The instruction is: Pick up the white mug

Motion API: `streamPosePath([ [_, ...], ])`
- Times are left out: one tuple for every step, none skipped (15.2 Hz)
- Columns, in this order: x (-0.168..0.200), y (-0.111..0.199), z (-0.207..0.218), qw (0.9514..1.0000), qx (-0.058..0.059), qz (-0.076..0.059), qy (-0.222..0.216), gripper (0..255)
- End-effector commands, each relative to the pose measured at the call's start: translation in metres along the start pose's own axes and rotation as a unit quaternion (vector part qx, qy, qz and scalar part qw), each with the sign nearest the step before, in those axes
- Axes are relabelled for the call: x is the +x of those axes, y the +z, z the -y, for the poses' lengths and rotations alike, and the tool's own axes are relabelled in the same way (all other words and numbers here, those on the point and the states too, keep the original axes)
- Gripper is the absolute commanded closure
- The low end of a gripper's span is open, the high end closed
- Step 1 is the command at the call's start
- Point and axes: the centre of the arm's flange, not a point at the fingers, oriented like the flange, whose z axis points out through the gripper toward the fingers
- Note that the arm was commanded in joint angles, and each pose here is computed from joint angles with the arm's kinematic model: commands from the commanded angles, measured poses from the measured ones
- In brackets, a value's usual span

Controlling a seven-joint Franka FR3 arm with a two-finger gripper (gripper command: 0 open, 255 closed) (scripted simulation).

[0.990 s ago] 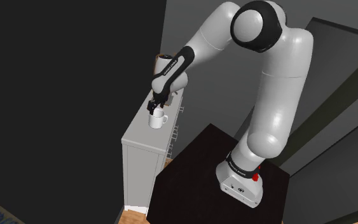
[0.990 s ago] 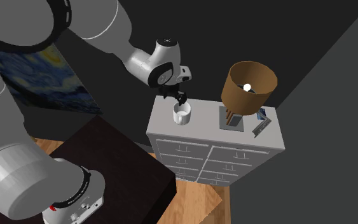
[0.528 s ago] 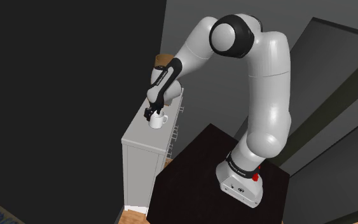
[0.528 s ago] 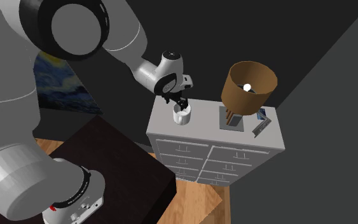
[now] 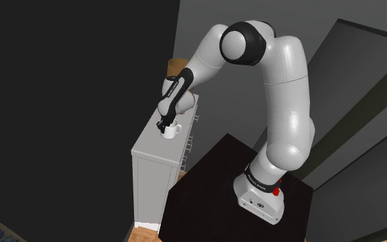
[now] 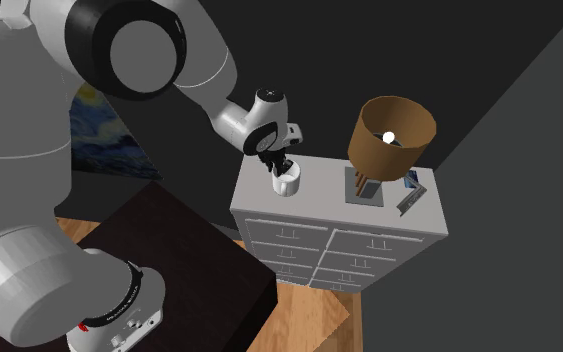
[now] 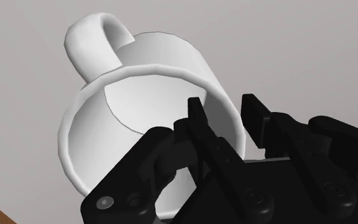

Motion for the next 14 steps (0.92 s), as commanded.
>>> streamPosePath([
  [0.000,0.000,0.000,1.0000,0.000,0.000,0.000,255],
  [0.000,0.000,0.000,1.0000,0.000,0.000,0.000,255],
  [0.000,0.000,0.000,1.0000,0.000,0.000,0.000,255],
  [0.000,0.000,0.000,1.0000,0.000,0.000,0.000,255],
  [0.000,0.000,0.000,1.0000,0.000,0.000,0.000,255],
  [0.000,0.000,0.000,1.0000,0.000,0.000,0.000,255],
  [0.000,0.000,0.000,1.0000,0.000,0.000,0.000,255],
  [0.000,0.000,0.000,1.0000,0.000,0.000,0.000,255],
  [0.000,-0.005,0.000,1.0000,0.000,0.000,0.000,255],
  [0.000,-0.010,0.000,1.0000,0.000,0.000,0.000,255],
  [0.000,-0.016,0.000,1.0000,0.000,0.000,0.000,255],
  [0.000,-0.021,0.000,1.0000,0.000,0.000,0.000,255],
  [0.000,-0.026,0.000,1.0000,0.000,0.000,0.000,255],
  [0.001,-0.031,0.000,1.0000,0.000,0.000,0.000,255],
])
